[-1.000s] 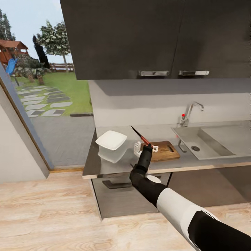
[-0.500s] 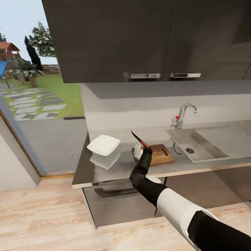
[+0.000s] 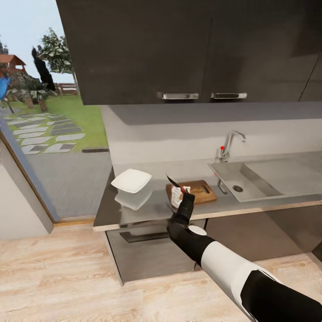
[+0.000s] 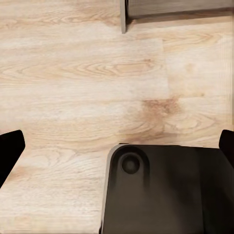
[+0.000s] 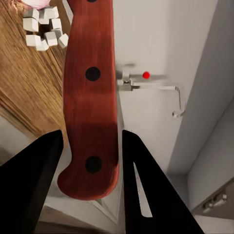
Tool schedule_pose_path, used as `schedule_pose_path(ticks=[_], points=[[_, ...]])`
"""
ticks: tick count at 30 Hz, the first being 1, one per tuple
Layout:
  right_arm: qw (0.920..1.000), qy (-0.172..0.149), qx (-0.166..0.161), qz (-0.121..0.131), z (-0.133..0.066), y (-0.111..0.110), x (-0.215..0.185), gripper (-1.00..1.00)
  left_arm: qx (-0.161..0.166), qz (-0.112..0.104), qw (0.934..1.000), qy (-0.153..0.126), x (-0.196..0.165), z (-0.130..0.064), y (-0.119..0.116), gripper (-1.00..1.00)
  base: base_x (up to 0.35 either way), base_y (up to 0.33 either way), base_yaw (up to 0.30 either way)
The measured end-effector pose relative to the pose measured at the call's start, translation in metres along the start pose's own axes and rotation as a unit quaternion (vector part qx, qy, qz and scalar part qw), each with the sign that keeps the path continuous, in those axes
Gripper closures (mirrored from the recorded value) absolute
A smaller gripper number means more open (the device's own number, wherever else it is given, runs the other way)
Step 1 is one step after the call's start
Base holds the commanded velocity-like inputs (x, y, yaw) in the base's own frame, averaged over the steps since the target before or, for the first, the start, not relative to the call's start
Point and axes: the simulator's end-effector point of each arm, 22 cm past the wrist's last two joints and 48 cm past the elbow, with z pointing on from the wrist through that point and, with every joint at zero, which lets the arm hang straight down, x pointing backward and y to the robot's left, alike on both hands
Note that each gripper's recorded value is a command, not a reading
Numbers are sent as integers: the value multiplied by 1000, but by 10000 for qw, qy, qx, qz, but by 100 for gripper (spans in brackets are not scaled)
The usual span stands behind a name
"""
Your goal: In the kitchen, take the Vidalia onion out of the sink, dice it on the chopping board with the paring knife, put the diced onion into the bowl on the countertop, then place both the paring knife and the chopping board into the sink.
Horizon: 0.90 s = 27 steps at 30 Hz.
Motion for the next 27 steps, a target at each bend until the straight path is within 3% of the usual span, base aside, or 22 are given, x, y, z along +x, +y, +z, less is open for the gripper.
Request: schedule_pose_path(ticks=[14,21,27], points=[[10000,16,-39,-14,0,2,2,100,-1,-1,10000,-3,0,0,0,-100,30,-59,0],[9991,6,-424,-25,-1,20,1,100,1,-3,10000,-3,0,0,0,-100,7,-35,0],[9988,4,-497,-31,-1,23,1,100,1,-6,10000,-2,0,0,-1,-100,0,-120,0]])
